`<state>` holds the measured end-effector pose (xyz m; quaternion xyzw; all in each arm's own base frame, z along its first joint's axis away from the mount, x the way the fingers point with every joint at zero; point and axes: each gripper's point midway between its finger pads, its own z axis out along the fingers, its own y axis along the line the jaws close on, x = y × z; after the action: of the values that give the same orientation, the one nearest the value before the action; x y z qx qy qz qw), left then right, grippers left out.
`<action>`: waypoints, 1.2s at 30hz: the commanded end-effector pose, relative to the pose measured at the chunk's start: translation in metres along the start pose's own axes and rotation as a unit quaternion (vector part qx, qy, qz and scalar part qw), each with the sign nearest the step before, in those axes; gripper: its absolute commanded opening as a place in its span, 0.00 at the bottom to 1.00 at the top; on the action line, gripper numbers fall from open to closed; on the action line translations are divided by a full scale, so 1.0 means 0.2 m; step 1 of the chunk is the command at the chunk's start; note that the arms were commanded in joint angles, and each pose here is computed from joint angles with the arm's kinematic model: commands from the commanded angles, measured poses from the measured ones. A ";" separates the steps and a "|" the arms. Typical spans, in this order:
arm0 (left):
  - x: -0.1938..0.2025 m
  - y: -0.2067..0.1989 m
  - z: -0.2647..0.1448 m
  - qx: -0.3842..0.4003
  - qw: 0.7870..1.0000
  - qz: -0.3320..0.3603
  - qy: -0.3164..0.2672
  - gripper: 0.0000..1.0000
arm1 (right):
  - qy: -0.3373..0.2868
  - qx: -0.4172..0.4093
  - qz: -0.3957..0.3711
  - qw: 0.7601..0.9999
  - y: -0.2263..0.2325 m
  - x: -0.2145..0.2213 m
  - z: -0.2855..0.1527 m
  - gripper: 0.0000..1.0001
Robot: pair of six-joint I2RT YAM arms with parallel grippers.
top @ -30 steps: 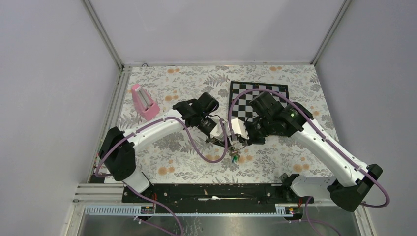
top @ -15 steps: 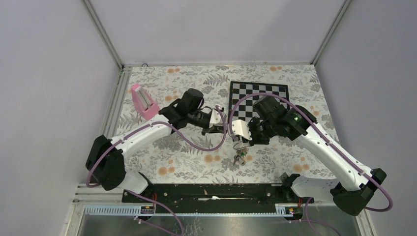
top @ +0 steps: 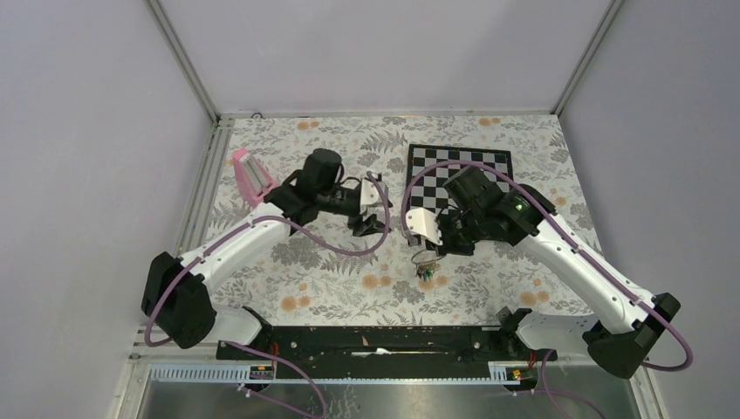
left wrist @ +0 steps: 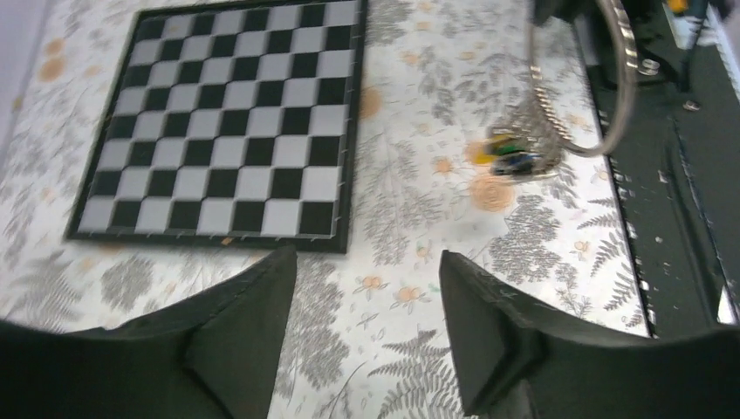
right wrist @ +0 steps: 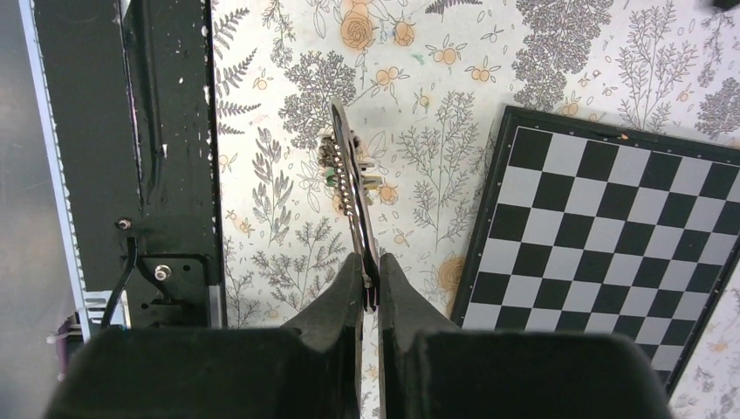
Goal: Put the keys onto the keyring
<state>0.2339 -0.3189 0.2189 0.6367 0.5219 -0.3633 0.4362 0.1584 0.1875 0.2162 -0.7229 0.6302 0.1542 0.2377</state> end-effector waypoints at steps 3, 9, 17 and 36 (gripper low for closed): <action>-0.03 0.31 -0.30 -0.162 0.985 -0.065 -0.007 0.81 | -0.071 0.003 0.035 0.997 -0.08 -0.19 0.05 0.00; -0.03 0.58 -0.72 -0.336 0.932 -0.136 -0.023 0.99 | -0.133 -0.027 0.065 0.989 -0.11 -0.34 0.22 0.00; -0.10 0.74 -1.28 -0.535 0.826 -0.169 -0.049 0.99 | -0.171 -0.095 0.074 0.978 -0.03 -0.56 0.52 0.00; -0.10 0.66 -1.37 -0.550 0.818 -0.161 -0.040 0.99 | -0.100 -0.137 0.164 0.972 -0.21 -0.56 0.99 0.00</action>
<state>0.3689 -0.0790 0.3406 0.1718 0.7331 -0.1055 0.6495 0.1673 0.3823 0.1049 -0.6371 0.6710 0.3526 0.1398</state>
